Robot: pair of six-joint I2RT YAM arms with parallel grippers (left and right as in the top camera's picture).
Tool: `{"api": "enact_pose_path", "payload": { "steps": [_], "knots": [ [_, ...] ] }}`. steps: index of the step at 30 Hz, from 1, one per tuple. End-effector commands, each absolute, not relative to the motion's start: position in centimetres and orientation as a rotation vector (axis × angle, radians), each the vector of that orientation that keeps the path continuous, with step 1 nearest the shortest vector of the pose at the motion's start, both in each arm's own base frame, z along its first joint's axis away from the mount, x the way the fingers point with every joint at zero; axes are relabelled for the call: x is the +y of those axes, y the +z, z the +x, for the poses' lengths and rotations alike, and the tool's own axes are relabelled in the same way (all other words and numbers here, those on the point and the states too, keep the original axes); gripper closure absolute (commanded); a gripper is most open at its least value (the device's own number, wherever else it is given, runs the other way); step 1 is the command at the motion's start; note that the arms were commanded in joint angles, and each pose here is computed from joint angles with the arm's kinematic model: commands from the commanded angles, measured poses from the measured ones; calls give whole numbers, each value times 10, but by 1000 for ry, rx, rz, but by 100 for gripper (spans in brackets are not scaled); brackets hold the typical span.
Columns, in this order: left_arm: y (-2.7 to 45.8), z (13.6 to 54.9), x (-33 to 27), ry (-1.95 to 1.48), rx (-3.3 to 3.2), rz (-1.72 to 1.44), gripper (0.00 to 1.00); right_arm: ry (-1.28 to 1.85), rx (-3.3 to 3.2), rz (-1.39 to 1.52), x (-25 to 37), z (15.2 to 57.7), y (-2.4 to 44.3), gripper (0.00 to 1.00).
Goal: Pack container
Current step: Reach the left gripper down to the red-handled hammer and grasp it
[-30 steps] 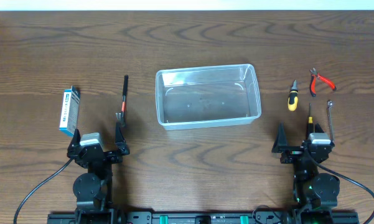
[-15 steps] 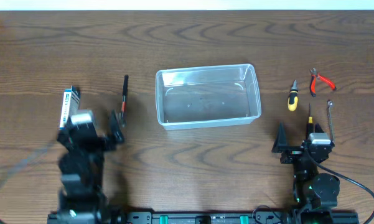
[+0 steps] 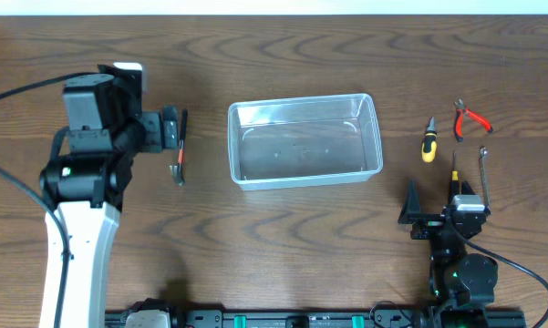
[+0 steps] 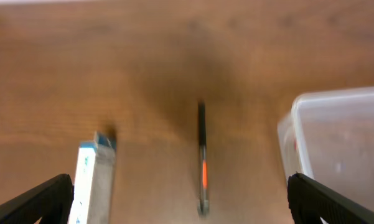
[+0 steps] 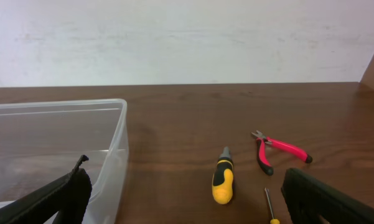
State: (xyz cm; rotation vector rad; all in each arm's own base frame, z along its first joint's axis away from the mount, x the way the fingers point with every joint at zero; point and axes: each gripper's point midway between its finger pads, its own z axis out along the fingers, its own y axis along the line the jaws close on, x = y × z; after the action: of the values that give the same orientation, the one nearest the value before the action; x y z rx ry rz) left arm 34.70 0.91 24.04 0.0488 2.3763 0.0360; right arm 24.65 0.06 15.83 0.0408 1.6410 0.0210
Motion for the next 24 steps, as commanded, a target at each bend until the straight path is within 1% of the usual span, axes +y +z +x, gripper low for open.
{"api": "enact_pose_path", "payload": {
  "steps": [1, 12, 15, 24],
  "knots": [
    [237, 345, 8, 16, 2409, 50, 2, 8, 1640, 57, -3, 246, 158, 1],
    [226, 338, -2, -52, 2462, 71, 2, 8, 1640, 57, -3, 246, 158, 1],
    [210, 337, -1, -51, 2527, 75, 2, 8, 1639, 58, -3, 246, 158, 1],
    [140, 339, 9, -11, 2842, 6, 2, 8, 1640, 57, -3, 246, 158, 1]
  ]
}}
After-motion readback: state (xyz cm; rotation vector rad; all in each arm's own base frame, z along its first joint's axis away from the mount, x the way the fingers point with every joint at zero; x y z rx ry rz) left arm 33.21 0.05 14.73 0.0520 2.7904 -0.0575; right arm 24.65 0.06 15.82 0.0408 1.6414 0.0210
